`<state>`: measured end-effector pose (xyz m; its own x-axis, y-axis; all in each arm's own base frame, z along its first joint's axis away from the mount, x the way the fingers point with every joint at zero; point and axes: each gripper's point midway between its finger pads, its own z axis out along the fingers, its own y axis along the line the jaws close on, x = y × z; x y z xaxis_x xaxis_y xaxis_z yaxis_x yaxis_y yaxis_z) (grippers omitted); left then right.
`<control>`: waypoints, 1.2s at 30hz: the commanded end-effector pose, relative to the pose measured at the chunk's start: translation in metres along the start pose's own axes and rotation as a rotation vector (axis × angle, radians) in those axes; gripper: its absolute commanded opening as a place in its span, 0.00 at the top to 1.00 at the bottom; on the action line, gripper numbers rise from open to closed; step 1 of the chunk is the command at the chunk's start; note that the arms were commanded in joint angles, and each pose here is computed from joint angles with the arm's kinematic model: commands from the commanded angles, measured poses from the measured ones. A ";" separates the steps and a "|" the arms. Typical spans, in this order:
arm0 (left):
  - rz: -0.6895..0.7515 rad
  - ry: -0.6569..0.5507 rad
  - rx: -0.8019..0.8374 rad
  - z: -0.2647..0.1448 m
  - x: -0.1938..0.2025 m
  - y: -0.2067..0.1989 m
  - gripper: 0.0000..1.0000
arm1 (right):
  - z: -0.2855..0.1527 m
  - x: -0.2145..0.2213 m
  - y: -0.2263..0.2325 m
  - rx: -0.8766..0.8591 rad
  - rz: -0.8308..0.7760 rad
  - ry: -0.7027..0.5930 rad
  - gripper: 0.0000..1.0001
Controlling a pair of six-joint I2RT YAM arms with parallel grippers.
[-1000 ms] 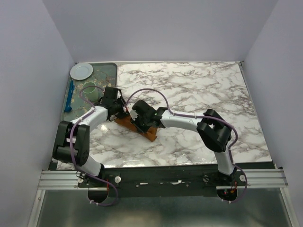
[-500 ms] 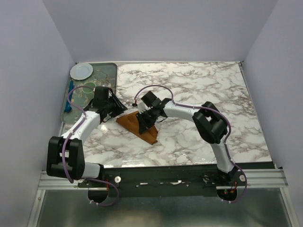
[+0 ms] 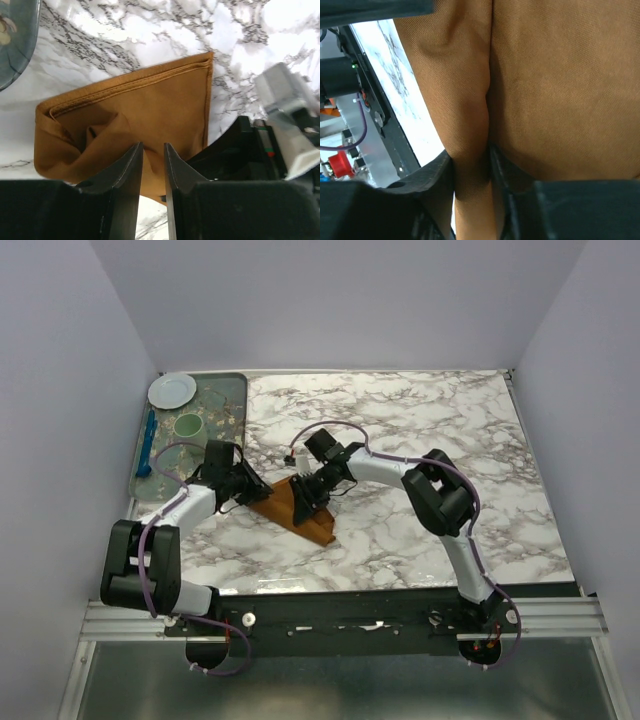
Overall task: Fold the napkin, place the utensils inside, and roll it up
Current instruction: Roll the napkin with the utensil
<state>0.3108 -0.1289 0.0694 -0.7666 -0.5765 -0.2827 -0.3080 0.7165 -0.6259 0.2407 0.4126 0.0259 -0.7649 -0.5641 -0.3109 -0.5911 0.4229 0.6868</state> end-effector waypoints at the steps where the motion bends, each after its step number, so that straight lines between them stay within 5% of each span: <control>1: -0.024 0.029 -0.035 0.019 0.011 0.018 0.69 | -0.002 0.015 -0.017 0.093 0.035 0.057 0.57; 8: -0.037 0.019 -0.065 0.029 0.007 0.026 0.70 | -0.040 -0.001 -0.011 0.324 -0.134 -0.040 0.44; 18: -0.041 0.045 -0.096 0.036 0.010 0.033 0.71 | -0.068 -0.024 -0.007 0.739 -0.550 -0.205 0.39; 26: -0.046 0.059 -0.102 0.039 0.011 0.034 0.72 | -0.040 -0.024 0.011 0.831 -0.758 -0.175 0.36; 36: -0.050 0.072 -0.102 0.041 0.012 0.033 0.72 | -0.002 -0.008 0.011 0.795 -0.803 -0.108 0.35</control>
<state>0.3187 -0.1307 0.0267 -0.7784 -0.5902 -0.2140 -0.3744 0.7101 -0.5963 0.2398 0.4160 0.0525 -0.1027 -0.8083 -0.5798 -0.8911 0.3338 -0.3075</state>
